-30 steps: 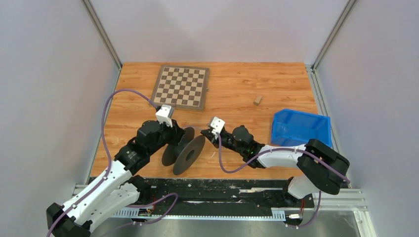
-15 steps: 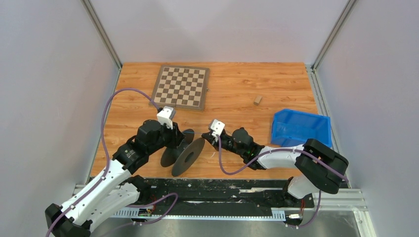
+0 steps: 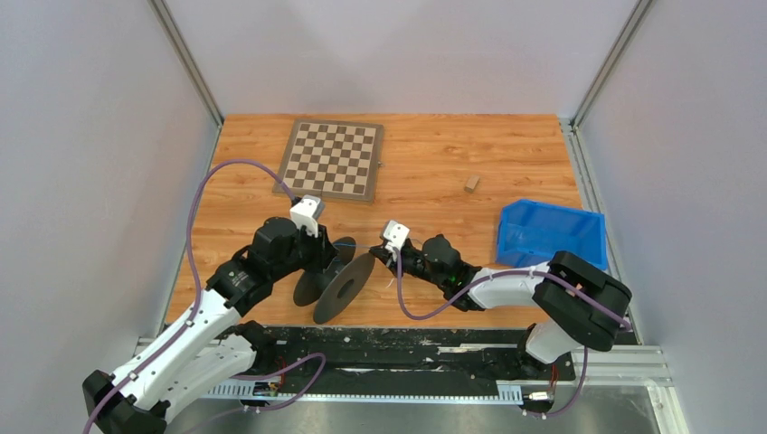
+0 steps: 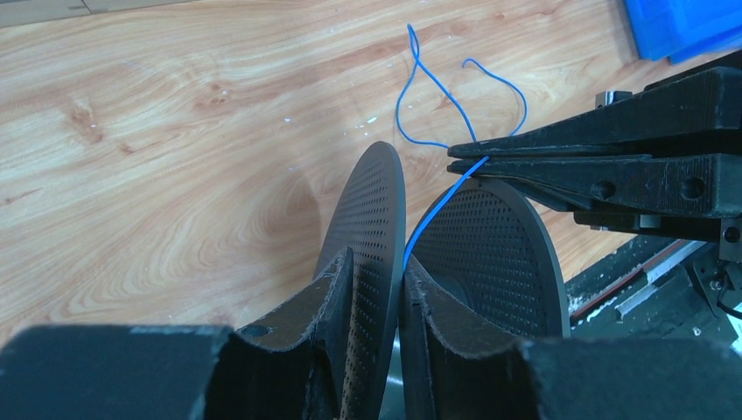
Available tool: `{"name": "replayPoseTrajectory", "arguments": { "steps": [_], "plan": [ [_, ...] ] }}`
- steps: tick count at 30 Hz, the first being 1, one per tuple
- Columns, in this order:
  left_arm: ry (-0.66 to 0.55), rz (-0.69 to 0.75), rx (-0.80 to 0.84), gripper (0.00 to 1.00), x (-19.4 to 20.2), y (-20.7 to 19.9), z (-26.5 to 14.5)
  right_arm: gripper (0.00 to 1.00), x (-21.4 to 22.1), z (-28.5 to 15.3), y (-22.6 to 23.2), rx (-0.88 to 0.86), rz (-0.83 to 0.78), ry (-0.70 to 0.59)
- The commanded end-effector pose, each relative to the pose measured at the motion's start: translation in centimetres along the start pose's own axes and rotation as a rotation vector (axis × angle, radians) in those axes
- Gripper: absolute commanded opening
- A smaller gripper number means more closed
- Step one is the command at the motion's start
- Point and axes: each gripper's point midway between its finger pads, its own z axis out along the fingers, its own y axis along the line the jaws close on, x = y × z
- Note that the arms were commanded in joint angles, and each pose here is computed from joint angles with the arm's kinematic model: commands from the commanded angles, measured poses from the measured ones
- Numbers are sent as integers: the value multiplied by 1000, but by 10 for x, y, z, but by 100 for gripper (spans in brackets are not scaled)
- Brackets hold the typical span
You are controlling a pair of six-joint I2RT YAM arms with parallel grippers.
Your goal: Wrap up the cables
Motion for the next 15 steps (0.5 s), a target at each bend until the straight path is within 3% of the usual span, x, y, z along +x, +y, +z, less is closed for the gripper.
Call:
{"name": "replayPoseTrajectory", "arguments": {
  "steps": [1,6,12,15],
  "plan": [
    [100,11,-45,32,21,10,-1,0,1,3,3,-7,17,-9],
    [140,12,-40,29,28,9,2,0,4,2,4,-4,24,-7],
    [149,19,-24,5,26,6,5,2,-5,0,3,-4,41,-25],
    [129,16,-23,0,18,4,3,7,-16,-2,3,-3,65,-43]
  ]
}}
